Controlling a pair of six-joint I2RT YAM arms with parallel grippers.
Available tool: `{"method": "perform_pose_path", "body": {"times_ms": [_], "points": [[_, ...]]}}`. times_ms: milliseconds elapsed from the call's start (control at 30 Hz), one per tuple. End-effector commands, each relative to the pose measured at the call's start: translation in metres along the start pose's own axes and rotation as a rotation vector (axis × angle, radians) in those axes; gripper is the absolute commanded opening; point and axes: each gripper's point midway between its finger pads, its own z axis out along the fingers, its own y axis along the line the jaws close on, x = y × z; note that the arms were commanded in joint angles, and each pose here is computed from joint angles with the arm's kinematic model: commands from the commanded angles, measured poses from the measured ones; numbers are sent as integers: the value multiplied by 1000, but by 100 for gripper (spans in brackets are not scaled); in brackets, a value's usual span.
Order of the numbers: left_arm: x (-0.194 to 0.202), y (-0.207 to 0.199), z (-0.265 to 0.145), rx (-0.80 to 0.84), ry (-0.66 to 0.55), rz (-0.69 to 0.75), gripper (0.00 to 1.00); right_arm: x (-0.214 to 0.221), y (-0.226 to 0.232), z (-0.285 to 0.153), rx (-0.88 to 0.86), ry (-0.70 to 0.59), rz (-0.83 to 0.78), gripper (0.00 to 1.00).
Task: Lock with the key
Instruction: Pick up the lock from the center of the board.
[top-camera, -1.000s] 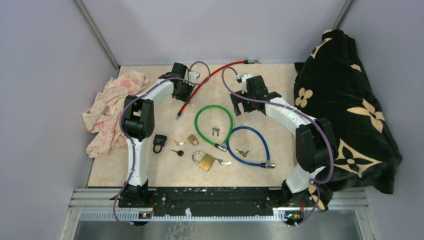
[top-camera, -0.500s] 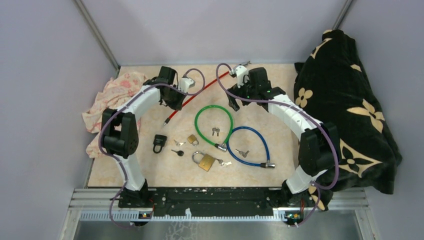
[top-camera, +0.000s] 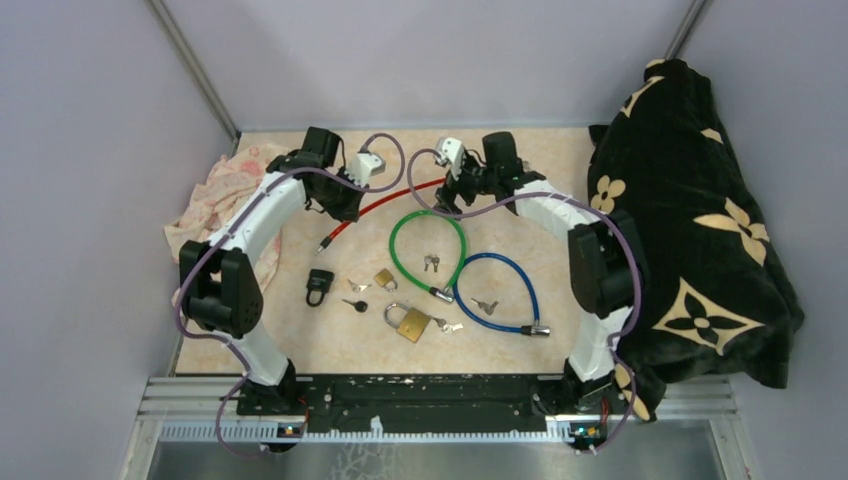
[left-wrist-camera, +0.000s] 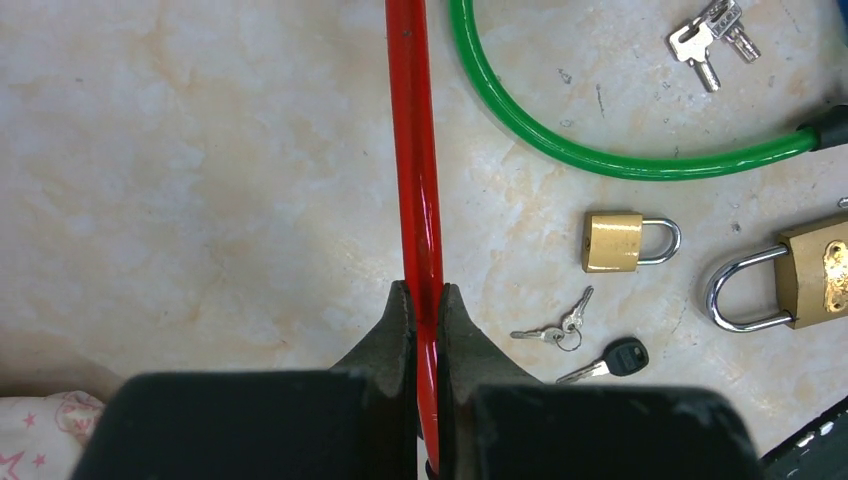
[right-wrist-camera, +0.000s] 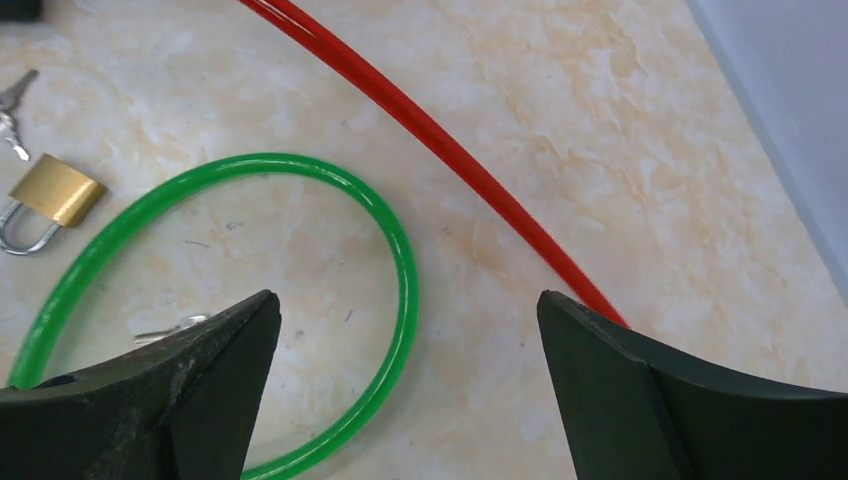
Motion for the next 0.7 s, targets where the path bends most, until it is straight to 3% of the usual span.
{"method": "perform_pose_path", "body": {"times_ms": [0, 267, 467, 533, 600, 667], "points": [[-6, -5, -10, 9, -38, 30, 0, -17, -8, 33, -85, -75, -213, 98], [0, -10, -16, 13, -31, 34, 0, 16, -63, 75, 92, 28, -262, 99], [-5, -12, -21, 11, -59, 34, 0, 49, -70, 87, 58, 106, -212, 94], [-5, -13, -22, 11, -67, 29, 0, 52, -70, 85, 44, 96, -178, 78], [-5, -14, -23, 14, -82, 14, 0, 49, -76, 80, 70, 78, -142, 45], [-4, -14, -24, 14, -97, -9, 0, 45, -79, 72, 87, 53, -120, 30]]}}
